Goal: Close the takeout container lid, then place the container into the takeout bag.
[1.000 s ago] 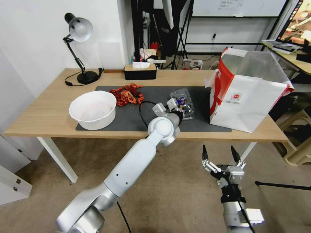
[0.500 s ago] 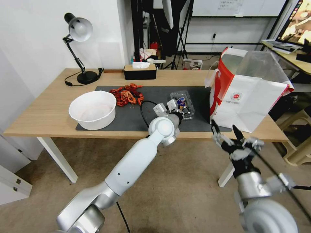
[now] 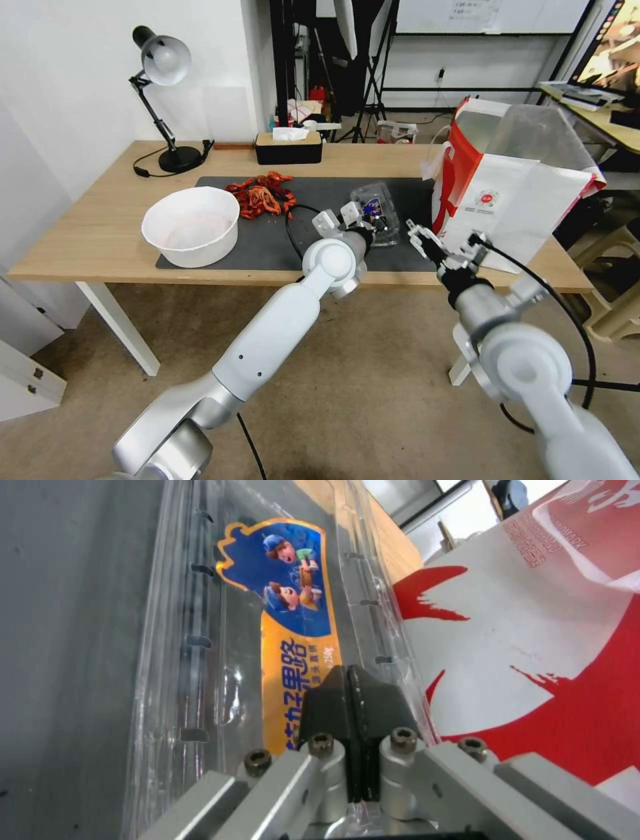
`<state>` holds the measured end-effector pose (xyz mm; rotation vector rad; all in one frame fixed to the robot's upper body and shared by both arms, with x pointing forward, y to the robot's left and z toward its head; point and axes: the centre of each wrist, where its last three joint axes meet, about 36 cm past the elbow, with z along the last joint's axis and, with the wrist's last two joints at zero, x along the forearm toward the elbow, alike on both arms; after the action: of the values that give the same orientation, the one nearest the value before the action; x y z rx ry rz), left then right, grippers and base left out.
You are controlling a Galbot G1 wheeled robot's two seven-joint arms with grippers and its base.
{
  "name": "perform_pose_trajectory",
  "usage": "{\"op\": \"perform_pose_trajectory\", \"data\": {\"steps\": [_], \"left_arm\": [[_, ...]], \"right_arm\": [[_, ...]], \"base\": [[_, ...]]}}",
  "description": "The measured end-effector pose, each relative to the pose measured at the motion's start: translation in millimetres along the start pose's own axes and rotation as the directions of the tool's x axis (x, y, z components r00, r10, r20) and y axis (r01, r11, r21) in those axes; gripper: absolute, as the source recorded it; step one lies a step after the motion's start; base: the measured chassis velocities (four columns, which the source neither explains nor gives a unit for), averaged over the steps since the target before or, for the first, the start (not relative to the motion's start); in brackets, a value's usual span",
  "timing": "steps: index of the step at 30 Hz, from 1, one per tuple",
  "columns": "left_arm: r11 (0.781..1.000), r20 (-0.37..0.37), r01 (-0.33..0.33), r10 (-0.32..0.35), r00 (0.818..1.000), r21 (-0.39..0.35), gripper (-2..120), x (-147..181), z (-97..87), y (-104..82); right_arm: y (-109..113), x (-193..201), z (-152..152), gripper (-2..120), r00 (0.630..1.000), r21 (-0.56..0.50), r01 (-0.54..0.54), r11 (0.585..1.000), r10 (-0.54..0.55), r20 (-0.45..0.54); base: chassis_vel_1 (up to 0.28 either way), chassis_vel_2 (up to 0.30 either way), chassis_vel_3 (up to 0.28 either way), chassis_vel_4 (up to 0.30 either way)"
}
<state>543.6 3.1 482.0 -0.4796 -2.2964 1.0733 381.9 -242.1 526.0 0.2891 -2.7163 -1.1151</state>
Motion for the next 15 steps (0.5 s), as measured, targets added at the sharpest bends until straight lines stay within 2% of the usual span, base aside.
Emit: {"op": "perform_pose_trajectory", "data": {"steps": [5,8,15], "left_arm": [[1.0,-0.002,-0.003,0.003,1.0,0.005,0,0,1.6,-0.5],[1.0,-0.002,-0.003,0.003,1.0,0.006,0,0,3.0,0.8],[1.0,-0.005,-0.004,0.004,1.0,0.011,0,0,6.0,0.8]], "right_arm": [[1,-15,-10,100,0.999,0.016,-0.018,1.0,0.018,-0.027],[-1,-30,-21,100,0.993,0.057,-0.067,0.996,0.072,-0.098],[-2,-40,-29,100,0.988,0.095,-0.091,0.991,0.102,-0.119]], "base": [[0.0,0.0,0.0,0.0],[0.0,0.0,0.0,0.0],[0.0,0.0,0.0,0.0]]}}
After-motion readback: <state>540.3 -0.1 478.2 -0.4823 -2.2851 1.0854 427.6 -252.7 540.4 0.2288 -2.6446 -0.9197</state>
